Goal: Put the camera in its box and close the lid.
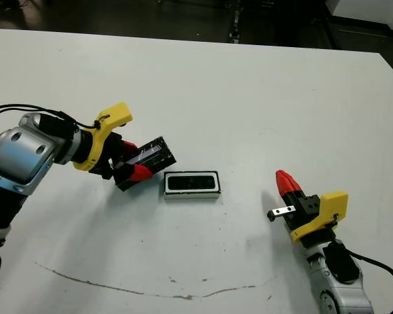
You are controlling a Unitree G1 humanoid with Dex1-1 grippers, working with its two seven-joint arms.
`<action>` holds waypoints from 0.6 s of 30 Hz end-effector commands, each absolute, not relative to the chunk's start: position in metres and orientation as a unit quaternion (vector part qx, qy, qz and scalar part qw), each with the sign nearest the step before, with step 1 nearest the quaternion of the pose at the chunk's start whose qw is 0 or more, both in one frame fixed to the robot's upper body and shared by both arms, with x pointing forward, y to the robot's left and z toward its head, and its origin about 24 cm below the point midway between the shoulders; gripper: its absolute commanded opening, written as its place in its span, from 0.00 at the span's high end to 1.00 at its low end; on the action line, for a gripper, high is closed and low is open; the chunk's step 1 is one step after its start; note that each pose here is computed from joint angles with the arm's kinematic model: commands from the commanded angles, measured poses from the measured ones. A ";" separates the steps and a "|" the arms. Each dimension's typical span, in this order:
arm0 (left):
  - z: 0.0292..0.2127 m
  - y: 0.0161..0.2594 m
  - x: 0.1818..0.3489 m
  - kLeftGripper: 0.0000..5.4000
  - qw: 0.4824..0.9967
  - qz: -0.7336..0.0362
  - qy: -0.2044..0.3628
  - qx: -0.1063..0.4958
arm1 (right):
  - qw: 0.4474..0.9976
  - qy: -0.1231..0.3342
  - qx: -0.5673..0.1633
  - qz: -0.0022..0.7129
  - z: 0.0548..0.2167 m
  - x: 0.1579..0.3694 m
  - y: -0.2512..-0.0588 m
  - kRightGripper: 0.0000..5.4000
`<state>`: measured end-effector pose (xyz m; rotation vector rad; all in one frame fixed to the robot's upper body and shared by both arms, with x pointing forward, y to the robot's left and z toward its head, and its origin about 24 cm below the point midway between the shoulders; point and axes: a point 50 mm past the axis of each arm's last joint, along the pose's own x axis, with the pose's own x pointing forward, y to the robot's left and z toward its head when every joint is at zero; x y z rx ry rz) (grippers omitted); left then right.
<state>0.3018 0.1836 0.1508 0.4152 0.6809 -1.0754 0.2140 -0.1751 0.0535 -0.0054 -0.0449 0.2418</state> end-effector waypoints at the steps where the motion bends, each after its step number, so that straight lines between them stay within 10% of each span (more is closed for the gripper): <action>1: 0.143 0.182 0.301 0.42 0.779 -0.505 0.321 0.187 | 0.993 -0.017 -0.005 0.116 0.051 0.213 -0.178 1.00; 18: 0.130 0.168 0.303 0.42 0.760 -0.534 0.323 0.181 | 0.993 -0.013 -0.002 0.113 0.050 0.212 -0.179 1.00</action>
